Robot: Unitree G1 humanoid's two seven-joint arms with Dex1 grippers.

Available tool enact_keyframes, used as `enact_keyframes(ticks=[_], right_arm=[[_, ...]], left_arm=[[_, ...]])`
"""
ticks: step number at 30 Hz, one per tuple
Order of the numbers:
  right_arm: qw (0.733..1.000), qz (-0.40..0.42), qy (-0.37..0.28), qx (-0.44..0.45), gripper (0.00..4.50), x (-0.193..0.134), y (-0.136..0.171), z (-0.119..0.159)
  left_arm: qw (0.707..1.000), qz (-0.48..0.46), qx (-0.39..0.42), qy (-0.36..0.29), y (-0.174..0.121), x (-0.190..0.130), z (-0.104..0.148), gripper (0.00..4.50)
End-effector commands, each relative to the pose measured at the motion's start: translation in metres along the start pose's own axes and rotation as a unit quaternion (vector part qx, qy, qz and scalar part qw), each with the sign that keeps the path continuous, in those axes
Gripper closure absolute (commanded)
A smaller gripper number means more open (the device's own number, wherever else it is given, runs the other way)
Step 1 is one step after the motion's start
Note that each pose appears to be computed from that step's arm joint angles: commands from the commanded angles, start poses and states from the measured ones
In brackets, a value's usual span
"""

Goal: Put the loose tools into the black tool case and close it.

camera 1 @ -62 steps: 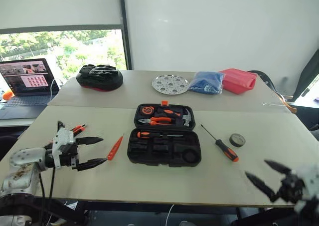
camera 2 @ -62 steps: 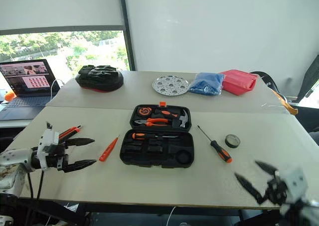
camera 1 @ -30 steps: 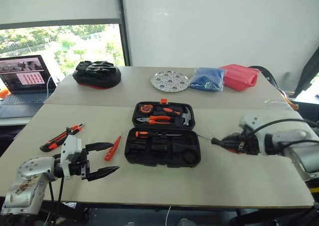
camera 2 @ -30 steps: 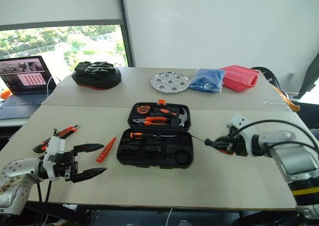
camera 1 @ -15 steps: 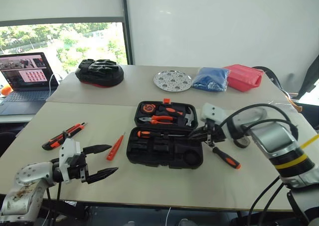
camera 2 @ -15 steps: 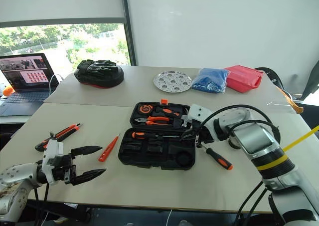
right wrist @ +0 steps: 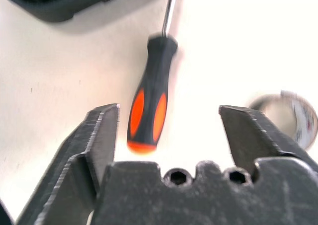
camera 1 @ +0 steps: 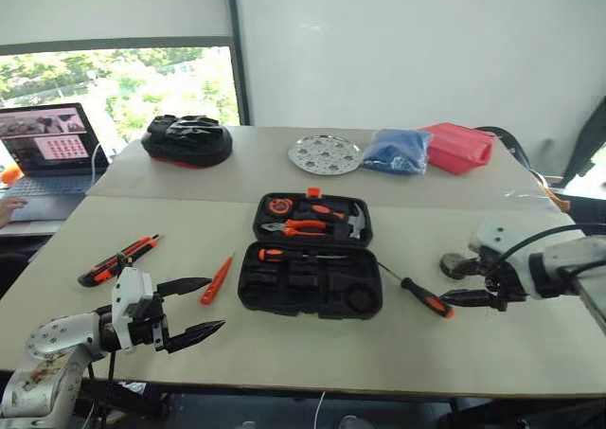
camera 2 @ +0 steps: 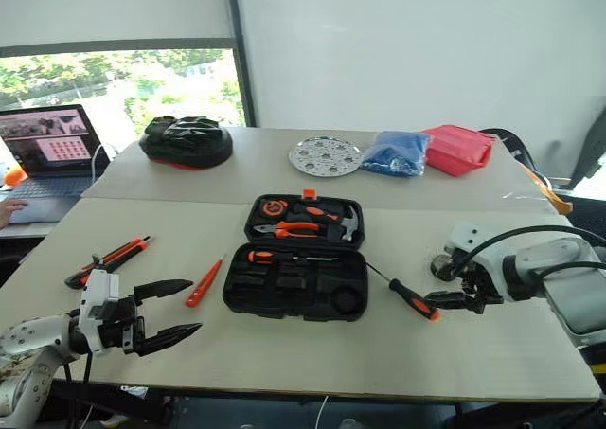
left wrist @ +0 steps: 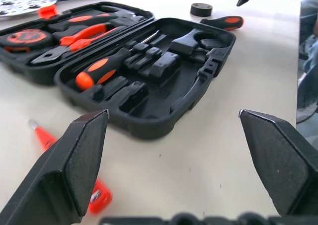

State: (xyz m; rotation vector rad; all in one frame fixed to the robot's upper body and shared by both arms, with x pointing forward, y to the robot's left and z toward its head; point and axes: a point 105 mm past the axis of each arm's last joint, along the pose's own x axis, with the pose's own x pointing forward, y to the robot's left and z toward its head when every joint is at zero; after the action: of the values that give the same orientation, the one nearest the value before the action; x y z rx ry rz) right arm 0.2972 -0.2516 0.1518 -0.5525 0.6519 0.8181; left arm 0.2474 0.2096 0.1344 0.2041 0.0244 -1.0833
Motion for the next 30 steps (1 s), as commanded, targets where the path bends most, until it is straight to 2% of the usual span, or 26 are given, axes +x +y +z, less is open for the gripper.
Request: enact_keyframes(ticks=[1,10,13,19,20,30], right_arm=[[1.000,-0.003,-0.019,0.003,0.88,0.011,0.000,0.010],[1.000,-0.007,0.013,0.021,0.88,0.046,-0.009,0.007],[0.999,0.011,0.023,0.029,1.55,0.058,-0.006,0.009],[0.998,0.017,0.053,0.043,3.54,0.053,-0.006,-0.004],[0.997,0.013,0.052,0.048,3.66,0.050,-0.007,-0.005],[0.991,-0.083,0.004,0.102,3.68,0.013,-0.027,-0.012]], left_arm=[[1.000,-0.009,0.014,-0.016,0.002,0.006,0.007,0.00],[1.000,-0.013,0.019,-0.016,0.005,0.008,0.010,0.00],[1.000,-0.014,0.017,-0.016,0.005,0.008,0.010,0.00],[1.000,-0.014,0.018,-0.015,0.007,0.008,0.010,0.00],[1.000,-0.014,0.018,-0.015,0.007,0.008,0.010,0.00],[1.000,-0.015,0.016,-0.015,0.006,0.010,0.007,0.00]])
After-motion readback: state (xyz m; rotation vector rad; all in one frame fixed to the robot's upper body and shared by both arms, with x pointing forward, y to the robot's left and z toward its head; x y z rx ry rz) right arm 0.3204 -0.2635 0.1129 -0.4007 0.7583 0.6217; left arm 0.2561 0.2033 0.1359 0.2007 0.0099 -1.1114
